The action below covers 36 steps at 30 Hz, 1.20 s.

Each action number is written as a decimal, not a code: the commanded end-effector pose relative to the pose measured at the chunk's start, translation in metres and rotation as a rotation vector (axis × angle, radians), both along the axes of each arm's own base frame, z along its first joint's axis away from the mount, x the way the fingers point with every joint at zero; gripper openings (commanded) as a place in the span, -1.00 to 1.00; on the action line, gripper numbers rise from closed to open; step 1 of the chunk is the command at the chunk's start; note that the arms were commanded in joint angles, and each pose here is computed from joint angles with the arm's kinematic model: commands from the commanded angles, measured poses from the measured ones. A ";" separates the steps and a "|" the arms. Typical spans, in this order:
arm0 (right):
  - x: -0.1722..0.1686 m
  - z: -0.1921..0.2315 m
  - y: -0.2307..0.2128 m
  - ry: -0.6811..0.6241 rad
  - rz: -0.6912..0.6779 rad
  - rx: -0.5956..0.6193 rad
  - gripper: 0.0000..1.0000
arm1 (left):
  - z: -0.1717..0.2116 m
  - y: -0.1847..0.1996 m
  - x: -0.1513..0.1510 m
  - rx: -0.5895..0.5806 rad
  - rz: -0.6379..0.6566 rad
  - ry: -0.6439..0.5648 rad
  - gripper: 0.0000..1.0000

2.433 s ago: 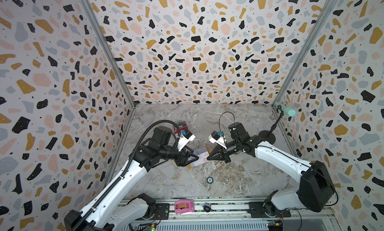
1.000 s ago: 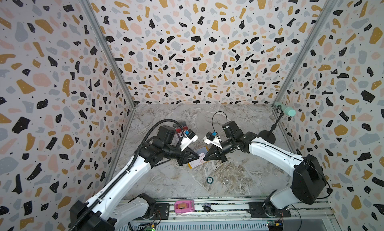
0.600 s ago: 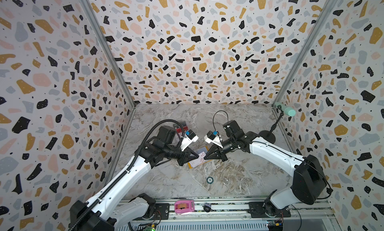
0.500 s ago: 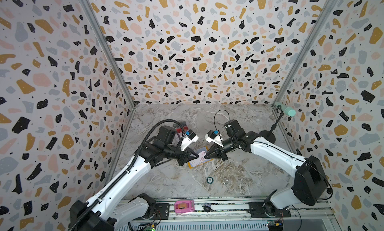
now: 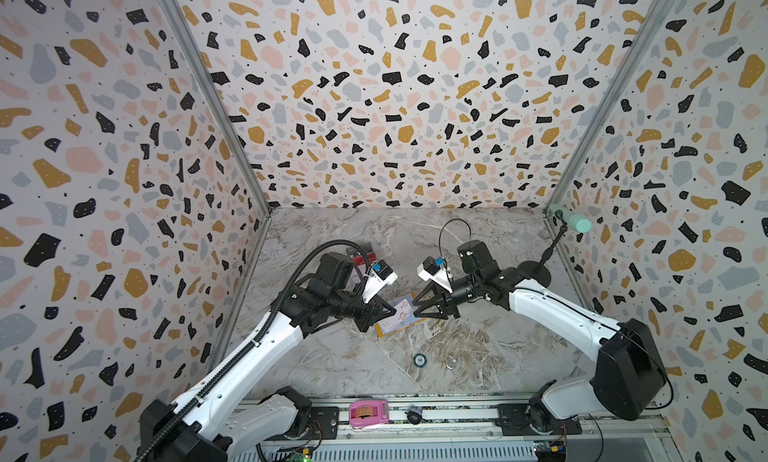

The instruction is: Take the credit cards out of the card holder

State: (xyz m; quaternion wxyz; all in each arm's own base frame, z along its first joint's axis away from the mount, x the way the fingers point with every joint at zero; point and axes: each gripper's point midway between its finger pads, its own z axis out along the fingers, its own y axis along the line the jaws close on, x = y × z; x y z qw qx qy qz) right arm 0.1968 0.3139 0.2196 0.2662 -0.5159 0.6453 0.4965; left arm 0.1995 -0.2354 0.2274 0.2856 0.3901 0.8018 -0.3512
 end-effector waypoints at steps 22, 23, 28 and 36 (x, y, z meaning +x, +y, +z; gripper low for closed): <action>0.065 -0.005 -0.060 -0.172 -0.602 -0.117 0.72 | 0.003 0.022 0.135 0.163 -0.036 -0.533 -1.00; 0.066 -0.004 -0.062 -0.175 -0.615 -0.120 0.73 | 0.009 0.025 0.140 0.159 -0.044 -0.563 -1.00; 0.063 0.003 -0.065 -0.188 -0.628 -0.100 0.73 | 0.010 0.041 0.150 0.165 -0.144 -0.601 -1.00; 0.059 0.007 -0.069 -0.189 -0.643 -0.081 0.80 | -0.033 0.067 0.181 0.359 -0.185 -0.524 -1.00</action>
